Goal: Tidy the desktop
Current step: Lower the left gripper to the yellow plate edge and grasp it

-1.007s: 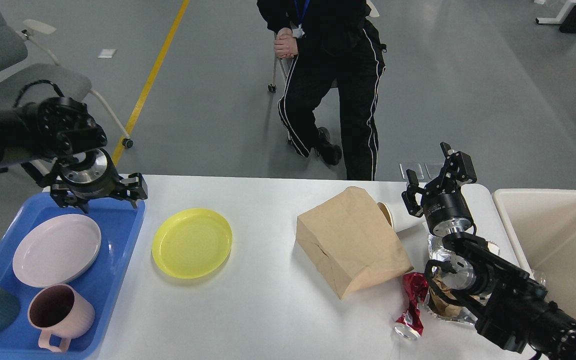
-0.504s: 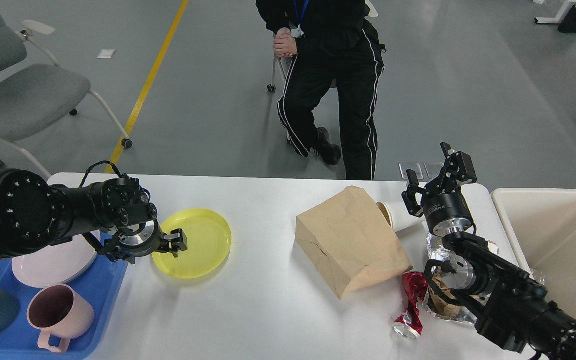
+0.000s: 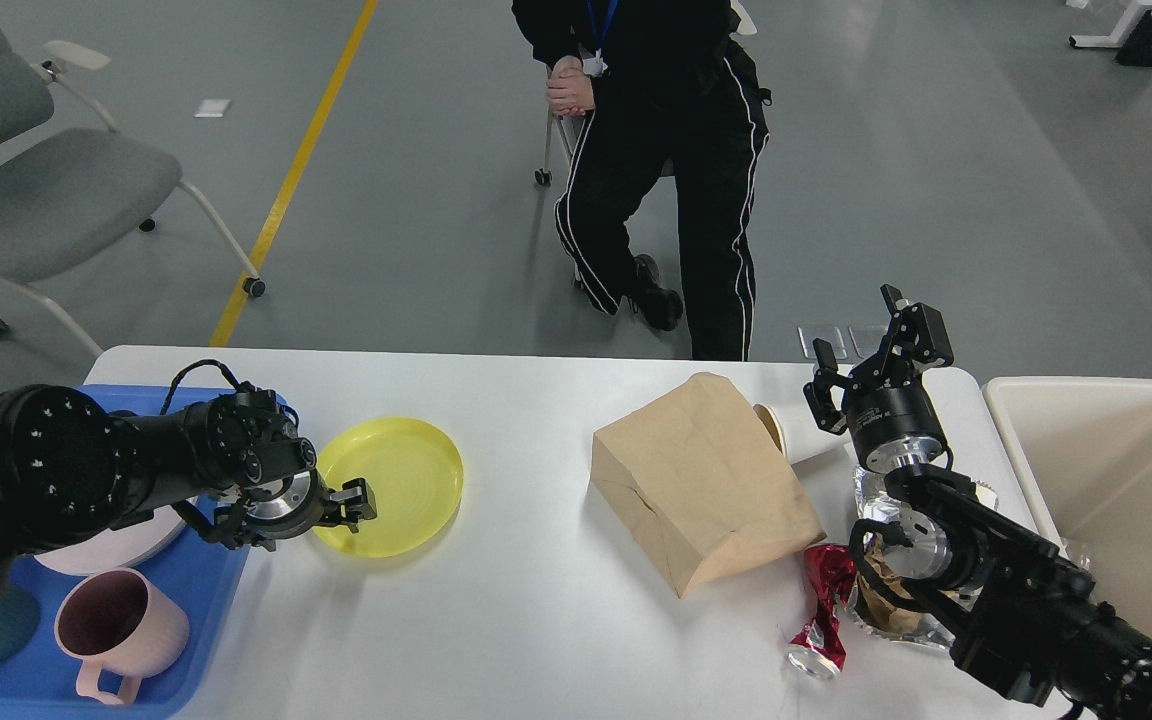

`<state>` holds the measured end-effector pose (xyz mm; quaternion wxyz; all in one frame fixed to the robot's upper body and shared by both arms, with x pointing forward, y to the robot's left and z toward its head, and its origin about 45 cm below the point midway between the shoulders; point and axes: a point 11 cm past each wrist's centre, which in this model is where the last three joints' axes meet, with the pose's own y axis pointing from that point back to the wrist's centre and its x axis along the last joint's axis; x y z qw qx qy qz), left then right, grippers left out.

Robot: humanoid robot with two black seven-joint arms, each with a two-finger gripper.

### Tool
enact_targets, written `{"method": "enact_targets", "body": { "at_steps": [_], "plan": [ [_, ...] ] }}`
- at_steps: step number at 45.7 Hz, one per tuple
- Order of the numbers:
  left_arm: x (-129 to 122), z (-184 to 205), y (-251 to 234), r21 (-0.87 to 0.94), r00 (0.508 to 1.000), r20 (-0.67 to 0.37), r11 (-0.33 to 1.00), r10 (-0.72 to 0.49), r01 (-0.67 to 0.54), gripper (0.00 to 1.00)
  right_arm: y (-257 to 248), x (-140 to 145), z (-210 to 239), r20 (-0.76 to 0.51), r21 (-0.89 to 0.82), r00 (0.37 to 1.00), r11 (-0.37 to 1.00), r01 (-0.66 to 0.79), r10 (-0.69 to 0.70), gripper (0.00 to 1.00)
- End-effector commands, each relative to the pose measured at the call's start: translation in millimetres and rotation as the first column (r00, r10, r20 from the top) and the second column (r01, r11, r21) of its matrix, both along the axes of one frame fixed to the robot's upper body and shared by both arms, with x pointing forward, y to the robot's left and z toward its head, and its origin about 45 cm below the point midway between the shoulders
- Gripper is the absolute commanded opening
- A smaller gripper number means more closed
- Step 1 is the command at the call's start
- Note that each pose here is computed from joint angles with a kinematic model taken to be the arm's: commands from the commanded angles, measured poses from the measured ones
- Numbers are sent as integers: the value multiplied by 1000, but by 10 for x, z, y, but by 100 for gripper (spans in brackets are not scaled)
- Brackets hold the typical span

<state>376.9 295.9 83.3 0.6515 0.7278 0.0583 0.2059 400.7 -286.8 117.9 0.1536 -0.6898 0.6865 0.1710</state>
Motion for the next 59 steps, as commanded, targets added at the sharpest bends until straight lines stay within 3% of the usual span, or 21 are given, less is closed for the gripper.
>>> {"method": "enact_targets", "body": {
  "at_steps": [1,13,17,25,41,45,53,59],
  "plan": [
    [-17,-22,-31,-14,1000,-7,1000,4,-4,74,-6,0,1,0,-1,1000,1000,1,-1,100],
    [-99,-36,-85,-50,996,-86,999,-16,12,31,2,0,0,0,1,1000,1000,0,0,100],
    [-117,-36,-97,-61,994,-104,998,-20,13,21,2,0,0,0,1,1000,1000,0,0,100],
    [-149,-70,-89,-62,994,-111,998,-17,10,19,2,0,0,0,1,1000,1000,0,0,100],
    [-164,-42,-88,-71,990,-141,997,-26,16,0,-6,0,1,0,-1,1000,1000,1,-1,100],
    [-149,11,-71,-81,987,-158,997,-30,18,0,-6,0,1,0,-1,1000,1000,1,-1,100],
    [-12,219,-106,-91,986,-156,995,-56,42,0,2,0,0,0,1,1000,1000,0,0,100],
    [169,604,-52,-97,983,-170,994,-73,57,0,-6,0,1,0,-1,1000,1000,1,-1,100]
  ]
}}
